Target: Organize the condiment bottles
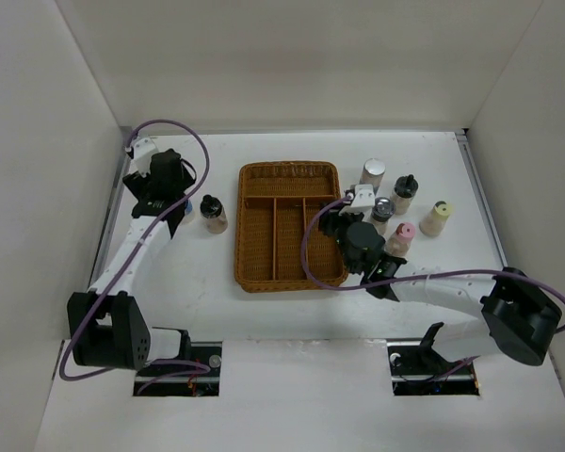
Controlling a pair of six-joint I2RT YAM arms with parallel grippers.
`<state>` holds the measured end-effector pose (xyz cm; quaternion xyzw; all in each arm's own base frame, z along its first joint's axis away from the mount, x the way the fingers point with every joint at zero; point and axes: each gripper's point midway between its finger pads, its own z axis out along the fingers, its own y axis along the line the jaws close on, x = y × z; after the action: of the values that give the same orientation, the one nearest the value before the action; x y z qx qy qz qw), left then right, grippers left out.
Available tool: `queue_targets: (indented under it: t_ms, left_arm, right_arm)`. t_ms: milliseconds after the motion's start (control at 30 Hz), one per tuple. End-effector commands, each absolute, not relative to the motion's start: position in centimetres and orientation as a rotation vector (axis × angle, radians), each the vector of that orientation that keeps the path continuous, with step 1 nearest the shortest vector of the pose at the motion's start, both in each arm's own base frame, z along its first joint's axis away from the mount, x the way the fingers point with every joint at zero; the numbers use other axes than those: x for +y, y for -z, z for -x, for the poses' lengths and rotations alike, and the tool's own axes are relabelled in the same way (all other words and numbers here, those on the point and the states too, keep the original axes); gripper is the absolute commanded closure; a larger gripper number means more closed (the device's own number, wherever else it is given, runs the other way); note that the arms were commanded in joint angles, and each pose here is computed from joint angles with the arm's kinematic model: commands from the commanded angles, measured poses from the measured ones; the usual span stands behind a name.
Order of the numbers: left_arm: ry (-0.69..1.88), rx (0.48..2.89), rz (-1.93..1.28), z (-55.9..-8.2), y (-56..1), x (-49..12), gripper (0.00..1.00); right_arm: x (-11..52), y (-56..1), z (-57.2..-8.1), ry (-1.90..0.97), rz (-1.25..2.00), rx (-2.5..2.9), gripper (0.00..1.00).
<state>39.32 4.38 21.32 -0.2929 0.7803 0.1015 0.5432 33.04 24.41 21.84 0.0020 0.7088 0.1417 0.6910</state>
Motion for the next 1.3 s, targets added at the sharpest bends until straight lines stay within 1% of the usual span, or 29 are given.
queue_targets:
  t_ms: [0,300,367,467,533,600,700,900,1033,1267]
  left_arm:
    - [-0.281,1.817,0.697,-40.3,-22.7,5.2,0.23]
    - [-0.257,1.940,0.666,-43.1,-18.3,4.0,0.26]
    - [-0.255,1.952,0.668,-43.4,-17.8,4.1,0.28]
    - [-0.255,1.953,0.682,-43.8,-17.2,4.4,0.35]
    - [-0.255,1.963,0.686,-43.8,-16.7,4.4,0.35]
    - [-0.255,1.949,0.702,-43.5,-16.7,4.4,0.33]
    - [-0.240,1.922,0.720,-42.9,-17.0,4.5,0.26]
    - [-0.176,1.849,0.728,-42.0,-19.4,4.1,0.19]
    - [-0.127,1.842,0.695,-42.4,-20.6,3.2,0.18]
    - [-0.085,1.953,0.647,-43.6,-17.2,1.4,0.20]
  right_arm:
    - [25.0,-23.1,-33.6,-0.338,-0.026,1.557,0.56]
    - [25.6,-22.5,-33.8,-0.329,-0.007,1.570,0.54]
    - [25.7,-22.4,-33.9,-0.325,-0.003,1.572,0.54]
    - [25.8,-22.1,-34.1,-0.315,0.004,1.576,0.54]
    - [25.9,-21.8,-34.1,-0.312,0.009,1.582,0.54]
    - [26.0,-21.7,-34.2,-0.308,0.013,1.585,0.54]
    - [26.1,-21.4,-34.3,-0.300,0.021,1.589,0.54]
    - [26.2,-21.3,-34.4,-0.290,0.028,1.591,0.54]
    - [26.3,-21.3,-34.4,-0.287,0.030,1.592,0.54]
    - [26.4,-21.1,-34.5,-0.280,0.040,1.595,0.54]
